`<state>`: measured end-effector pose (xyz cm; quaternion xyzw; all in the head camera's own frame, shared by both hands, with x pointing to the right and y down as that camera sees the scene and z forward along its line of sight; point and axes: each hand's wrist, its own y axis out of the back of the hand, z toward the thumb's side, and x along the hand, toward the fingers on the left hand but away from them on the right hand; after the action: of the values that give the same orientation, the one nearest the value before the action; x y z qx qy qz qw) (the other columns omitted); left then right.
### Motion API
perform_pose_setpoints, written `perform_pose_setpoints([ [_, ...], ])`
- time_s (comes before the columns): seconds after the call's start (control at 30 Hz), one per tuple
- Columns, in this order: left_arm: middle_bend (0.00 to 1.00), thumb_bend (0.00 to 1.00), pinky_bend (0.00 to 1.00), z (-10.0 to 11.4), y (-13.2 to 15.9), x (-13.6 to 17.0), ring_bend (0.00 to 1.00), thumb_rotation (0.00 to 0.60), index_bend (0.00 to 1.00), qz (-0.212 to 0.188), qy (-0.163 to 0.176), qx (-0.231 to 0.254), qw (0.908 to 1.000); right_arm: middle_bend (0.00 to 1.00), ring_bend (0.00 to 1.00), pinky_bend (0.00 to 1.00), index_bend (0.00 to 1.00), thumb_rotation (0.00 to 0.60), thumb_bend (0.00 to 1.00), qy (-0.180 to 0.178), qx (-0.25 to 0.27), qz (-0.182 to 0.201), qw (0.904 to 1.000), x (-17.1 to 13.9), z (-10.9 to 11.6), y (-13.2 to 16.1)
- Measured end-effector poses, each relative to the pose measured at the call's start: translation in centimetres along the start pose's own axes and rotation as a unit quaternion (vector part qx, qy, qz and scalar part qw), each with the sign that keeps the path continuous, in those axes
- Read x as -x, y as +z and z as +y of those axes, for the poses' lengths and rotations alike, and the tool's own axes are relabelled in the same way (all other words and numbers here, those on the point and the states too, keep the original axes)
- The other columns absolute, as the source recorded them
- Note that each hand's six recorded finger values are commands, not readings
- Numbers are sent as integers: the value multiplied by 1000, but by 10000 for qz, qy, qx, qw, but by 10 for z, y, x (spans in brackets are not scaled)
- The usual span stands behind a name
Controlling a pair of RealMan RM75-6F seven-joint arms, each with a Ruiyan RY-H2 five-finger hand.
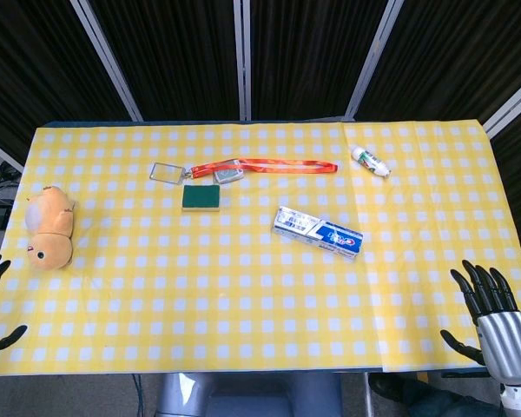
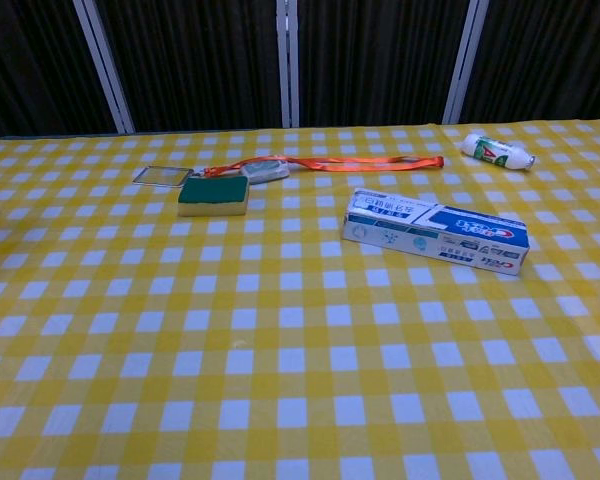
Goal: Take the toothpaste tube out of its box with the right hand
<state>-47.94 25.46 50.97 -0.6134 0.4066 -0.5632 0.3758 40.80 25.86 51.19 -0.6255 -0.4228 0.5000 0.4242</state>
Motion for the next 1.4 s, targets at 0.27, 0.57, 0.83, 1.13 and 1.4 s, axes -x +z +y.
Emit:
perform_pose_setpoints([
  [0.27,0,0,0,-1,-2,0,0,600,0,19,-7,9,10000,0,0,0,46,600,0,57,30,8,10000,1,-2,0],
  [0.57,0,0,0,-7,-2,-4,0,600,0,76,-88,-2,9999,0,0,0,0,600,0,532,247,202,9981,31,-23,7],
  [0.83,0,0,0,-17,-7,-14,0,600,0,278,-262,-86,9992,0,0,0,0,600,0,1501,304,617,9863,120,-63,35],
  [1.13,0,0,0,-25,-15,-24,0,600,0,498,-413,-76,9979,0,0,0,0,600,0,2180,439,680,9726,217,-102,89],
  [1.4,0,0,0,-25,-24,-27,0,600,0,628,-455,6,9970,41,0,128,0,600,0,2413,358,281,9694,253,-146,105],
])
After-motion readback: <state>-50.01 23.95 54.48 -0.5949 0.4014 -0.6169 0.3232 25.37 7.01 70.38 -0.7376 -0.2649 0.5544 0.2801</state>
